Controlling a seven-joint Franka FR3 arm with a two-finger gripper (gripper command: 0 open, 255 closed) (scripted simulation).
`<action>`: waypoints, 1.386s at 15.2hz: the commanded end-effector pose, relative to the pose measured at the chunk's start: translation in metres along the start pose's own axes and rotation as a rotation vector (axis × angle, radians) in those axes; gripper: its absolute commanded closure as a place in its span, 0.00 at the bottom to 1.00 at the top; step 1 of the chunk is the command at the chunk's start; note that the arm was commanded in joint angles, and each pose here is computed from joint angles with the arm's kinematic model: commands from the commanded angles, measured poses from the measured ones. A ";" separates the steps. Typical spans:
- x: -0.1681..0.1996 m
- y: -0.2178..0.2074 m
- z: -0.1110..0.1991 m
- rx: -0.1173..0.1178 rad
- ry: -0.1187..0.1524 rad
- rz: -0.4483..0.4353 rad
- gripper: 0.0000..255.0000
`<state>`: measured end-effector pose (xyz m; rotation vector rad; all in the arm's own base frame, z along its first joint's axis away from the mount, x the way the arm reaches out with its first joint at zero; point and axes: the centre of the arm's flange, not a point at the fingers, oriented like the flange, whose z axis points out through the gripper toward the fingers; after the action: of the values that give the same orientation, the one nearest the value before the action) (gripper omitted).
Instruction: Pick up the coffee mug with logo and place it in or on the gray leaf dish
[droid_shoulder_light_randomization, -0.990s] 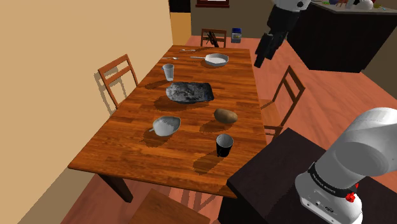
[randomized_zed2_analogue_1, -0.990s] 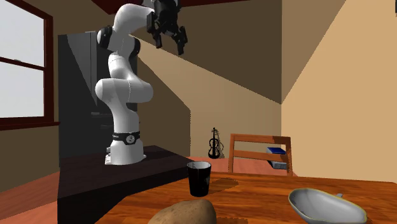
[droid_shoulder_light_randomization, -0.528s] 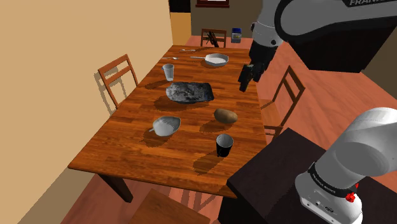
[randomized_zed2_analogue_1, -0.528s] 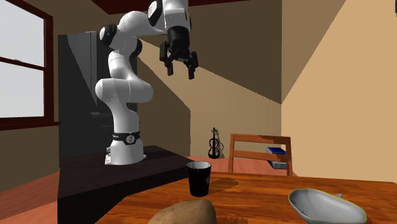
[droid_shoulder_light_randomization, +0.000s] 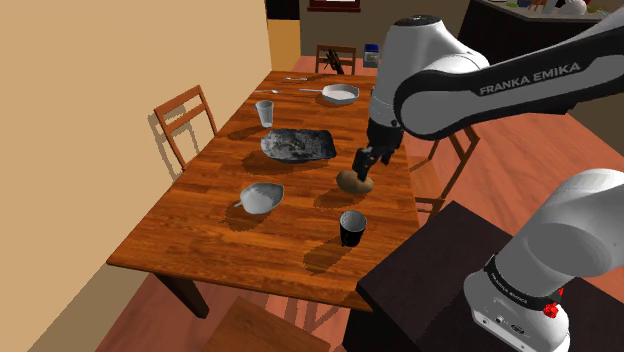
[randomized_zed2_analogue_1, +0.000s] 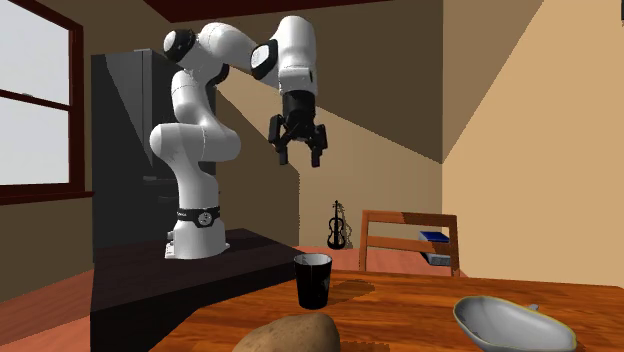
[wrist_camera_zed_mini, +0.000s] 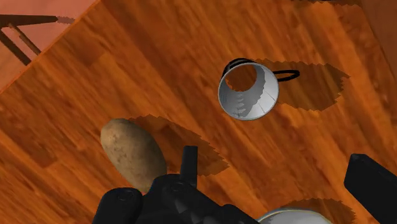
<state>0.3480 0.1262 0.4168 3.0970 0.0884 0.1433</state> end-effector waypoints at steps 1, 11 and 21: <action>0.002 -0.013 0.024 -0.011 -0.006 0.017 0.00; 0.010 -0.067 0.149 -0.070 -0.046 0.100 0.00; 0.009 -0.078 0.223 -0.088 -0.058 0.124 0.00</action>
<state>0.3738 0.1957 0.1985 3.0154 -0.1109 0.0586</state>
